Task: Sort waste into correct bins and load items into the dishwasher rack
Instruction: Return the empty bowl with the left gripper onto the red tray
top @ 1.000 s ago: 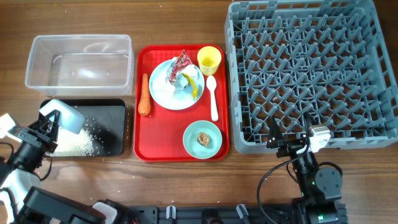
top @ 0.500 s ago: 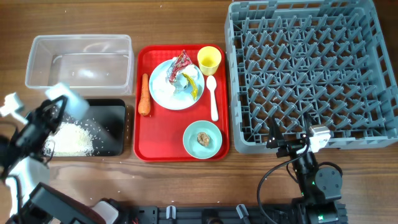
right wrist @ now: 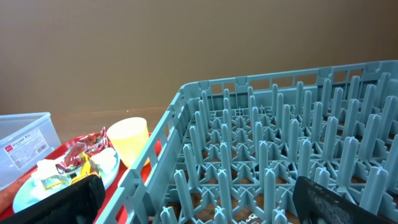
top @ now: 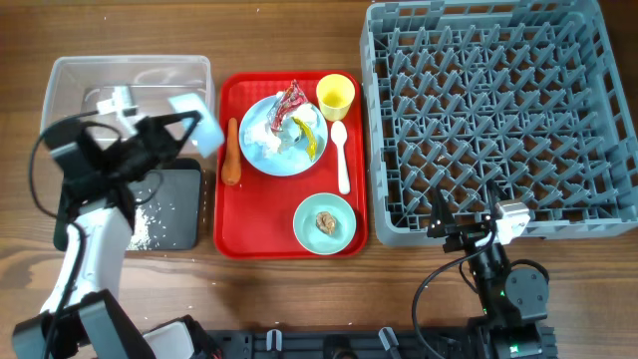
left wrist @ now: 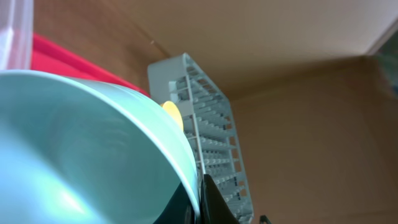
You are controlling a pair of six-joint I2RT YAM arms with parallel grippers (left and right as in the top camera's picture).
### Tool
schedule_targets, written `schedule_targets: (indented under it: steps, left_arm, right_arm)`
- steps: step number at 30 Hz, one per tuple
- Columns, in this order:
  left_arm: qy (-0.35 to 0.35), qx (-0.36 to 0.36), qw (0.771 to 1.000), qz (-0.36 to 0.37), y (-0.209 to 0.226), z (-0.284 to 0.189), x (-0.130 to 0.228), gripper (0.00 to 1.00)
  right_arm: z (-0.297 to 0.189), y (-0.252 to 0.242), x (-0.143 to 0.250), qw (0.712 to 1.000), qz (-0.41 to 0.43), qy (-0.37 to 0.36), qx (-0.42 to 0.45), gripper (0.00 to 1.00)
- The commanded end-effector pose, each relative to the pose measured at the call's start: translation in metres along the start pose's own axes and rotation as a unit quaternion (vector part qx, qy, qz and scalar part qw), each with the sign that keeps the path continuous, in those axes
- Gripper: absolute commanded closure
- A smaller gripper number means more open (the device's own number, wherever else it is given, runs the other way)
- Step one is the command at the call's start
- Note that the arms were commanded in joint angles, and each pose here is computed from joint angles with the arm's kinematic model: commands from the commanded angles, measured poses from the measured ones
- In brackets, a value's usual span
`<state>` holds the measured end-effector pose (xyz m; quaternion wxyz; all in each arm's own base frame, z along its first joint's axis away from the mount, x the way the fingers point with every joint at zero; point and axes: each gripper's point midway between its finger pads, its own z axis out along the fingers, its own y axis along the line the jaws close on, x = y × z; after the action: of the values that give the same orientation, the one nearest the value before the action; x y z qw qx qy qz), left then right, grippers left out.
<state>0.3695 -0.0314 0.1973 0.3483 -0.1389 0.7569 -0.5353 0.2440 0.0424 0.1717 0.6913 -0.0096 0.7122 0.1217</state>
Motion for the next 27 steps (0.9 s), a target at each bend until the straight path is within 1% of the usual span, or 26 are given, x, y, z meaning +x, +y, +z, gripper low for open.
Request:
schedule_targets:
  steps: [1, 7, 11, 17, 21, 25, 27]
  left_arm:
    - [-0.017, -0.05, 0.998, 0.026, 0.007, 0.019, -0.001, 0.96]
    - [0.036, -0.113, 0.991, 0.054, 0.023, 0.046, 0.041, 0.96]
    - [0.062, -0.129, 0.988, 0.058, 0.025, 0.056, 0.06, 0.96]
    - [0.103, -0.148, 0.98, 0.083, 0.023, 0.066, 0.091, 0.96]
    - [0.106, -0.178, 0.97, 0.128, 0.02, 0.068, 0.101, 0.96]
    - [0.119, -0.205, 0.96, 0.152, 0.017, 0.065, 0.116, 0.96]
    - [0.128, -0.235, 0.951, 0.157, 0.021, 0.06, 0.126, 0.96]
  right_arm:
    - [0.0, -0.001, -0.001, 1.0, -0.001, -0.002, 0.002, 0.01]
    - [0.0, -0.001, -0.001, 1.0, -0.001, -0.002, 0.002, 0.0]
    - [0.0, -0.001, -0.001, 1.0, -0.001, -0.002, 0.002, 0.0]
    - [0.0, -0.001, -0.001, 1.0, -0.001, -0.002, 0.002, 0.0]
    - [0.0, -0.001, -0.001, 1.0, -0.001, -0.002, 0.002, 0.0]
    - [0.0, -0.001, -0.001, 1.0, -0.001, -0.002, 0.002, 0.0]
    - [0.0, -0.001, -0.001, 1.0, -0.001, -0.002, 0.002, 0.0]
